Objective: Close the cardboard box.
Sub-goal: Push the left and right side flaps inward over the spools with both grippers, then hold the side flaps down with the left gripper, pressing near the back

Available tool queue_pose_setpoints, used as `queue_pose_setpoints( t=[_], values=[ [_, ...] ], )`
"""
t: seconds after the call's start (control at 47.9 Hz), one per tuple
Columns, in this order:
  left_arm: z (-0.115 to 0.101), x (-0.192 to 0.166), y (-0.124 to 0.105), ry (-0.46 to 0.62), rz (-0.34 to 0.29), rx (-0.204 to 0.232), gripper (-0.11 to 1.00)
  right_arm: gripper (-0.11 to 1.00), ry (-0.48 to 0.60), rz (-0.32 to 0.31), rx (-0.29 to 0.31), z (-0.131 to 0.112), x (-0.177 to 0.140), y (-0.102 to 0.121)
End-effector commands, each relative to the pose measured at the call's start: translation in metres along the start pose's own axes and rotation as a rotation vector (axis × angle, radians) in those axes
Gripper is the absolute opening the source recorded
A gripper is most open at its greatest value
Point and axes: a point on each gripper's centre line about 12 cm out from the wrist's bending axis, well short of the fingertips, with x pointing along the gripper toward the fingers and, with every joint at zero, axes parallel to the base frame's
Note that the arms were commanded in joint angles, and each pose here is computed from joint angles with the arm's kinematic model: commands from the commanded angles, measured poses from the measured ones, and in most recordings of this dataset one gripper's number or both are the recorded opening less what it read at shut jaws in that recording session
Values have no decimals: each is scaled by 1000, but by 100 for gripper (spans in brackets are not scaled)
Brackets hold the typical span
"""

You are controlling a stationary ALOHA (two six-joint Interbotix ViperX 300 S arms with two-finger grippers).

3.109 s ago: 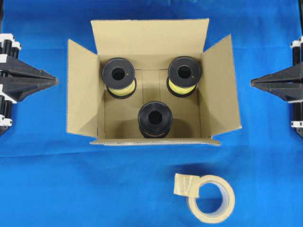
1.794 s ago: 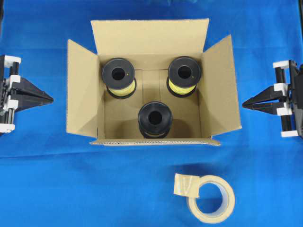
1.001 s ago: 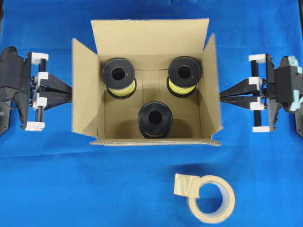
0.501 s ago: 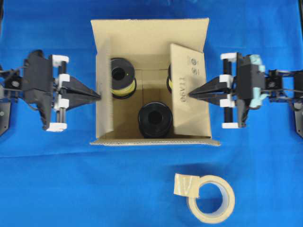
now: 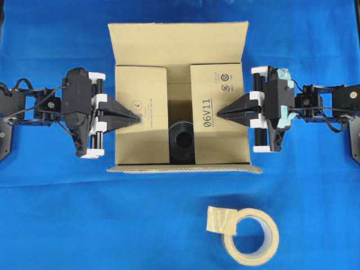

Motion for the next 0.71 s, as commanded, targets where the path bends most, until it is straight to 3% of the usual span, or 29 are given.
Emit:
queue_pose_setpoints(
  t=[0.0, 0.689],
  values=[
    [8, 1, 0, -25, -1, -1, 0, 1, -31, -3, 4, 9, 1, -1],
    [61, 46, 41, -130, 105, -41, 0, 1, -32, -3, 10, 10, 1, -1]
  ],
)
